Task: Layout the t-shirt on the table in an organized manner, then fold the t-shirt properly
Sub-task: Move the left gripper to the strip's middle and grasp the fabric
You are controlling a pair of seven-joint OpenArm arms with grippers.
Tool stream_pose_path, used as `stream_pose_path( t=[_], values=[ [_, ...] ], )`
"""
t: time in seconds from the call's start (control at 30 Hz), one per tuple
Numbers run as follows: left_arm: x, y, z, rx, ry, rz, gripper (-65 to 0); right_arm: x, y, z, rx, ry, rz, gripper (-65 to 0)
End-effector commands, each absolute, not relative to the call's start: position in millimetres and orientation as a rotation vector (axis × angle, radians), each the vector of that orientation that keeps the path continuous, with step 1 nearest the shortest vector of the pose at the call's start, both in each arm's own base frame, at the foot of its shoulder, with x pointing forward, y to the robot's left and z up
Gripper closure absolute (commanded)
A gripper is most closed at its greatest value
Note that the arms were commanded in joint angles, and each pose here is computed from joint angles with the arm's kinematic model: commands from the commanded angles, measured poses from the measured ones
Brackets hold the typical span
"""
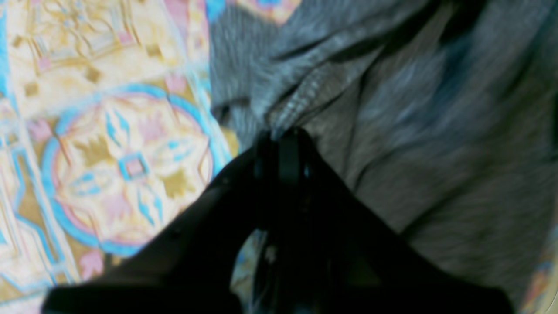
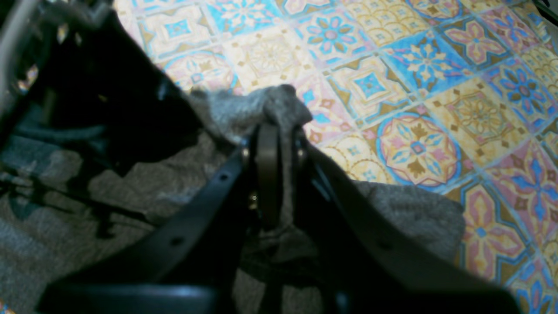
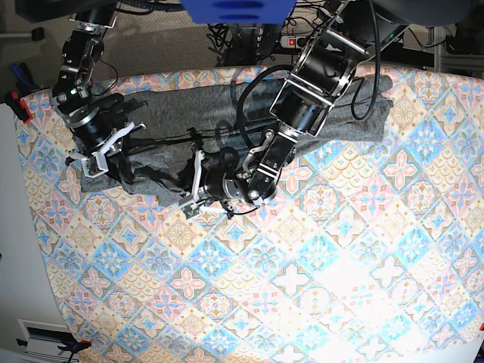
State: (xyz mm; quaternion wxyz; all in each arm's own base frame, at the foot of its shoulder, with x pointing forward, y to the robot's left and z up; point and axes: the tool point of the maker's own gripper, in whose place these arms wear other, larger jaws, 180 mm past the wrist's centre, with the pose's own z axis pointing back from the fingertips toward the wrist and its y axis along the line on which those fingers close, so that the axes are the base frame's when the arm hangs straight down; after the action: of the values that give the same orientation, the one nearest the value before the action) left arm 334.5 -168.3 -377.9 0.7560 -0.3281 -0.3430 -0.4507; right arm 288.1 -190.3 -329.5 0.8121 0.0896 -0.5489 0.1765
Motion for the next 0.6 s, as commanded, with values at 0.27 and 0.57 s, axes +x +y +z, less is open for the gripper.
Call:
stream_pose_path(
  t=[0.27,0.57],
  values=[
    [349.9,-193.7,-296.7,-0.852,-0.967,-0.956,0.0,294.6,-192.2,-312.6,0.189,-1.234,0.384,0.0],
    [342.7,-175.2,-322.3,-0.824,-0.919,-0.941,0.0,289.1,-191.9,-318.2,0.192,-1.216,0.383,0.0]
  ],
)
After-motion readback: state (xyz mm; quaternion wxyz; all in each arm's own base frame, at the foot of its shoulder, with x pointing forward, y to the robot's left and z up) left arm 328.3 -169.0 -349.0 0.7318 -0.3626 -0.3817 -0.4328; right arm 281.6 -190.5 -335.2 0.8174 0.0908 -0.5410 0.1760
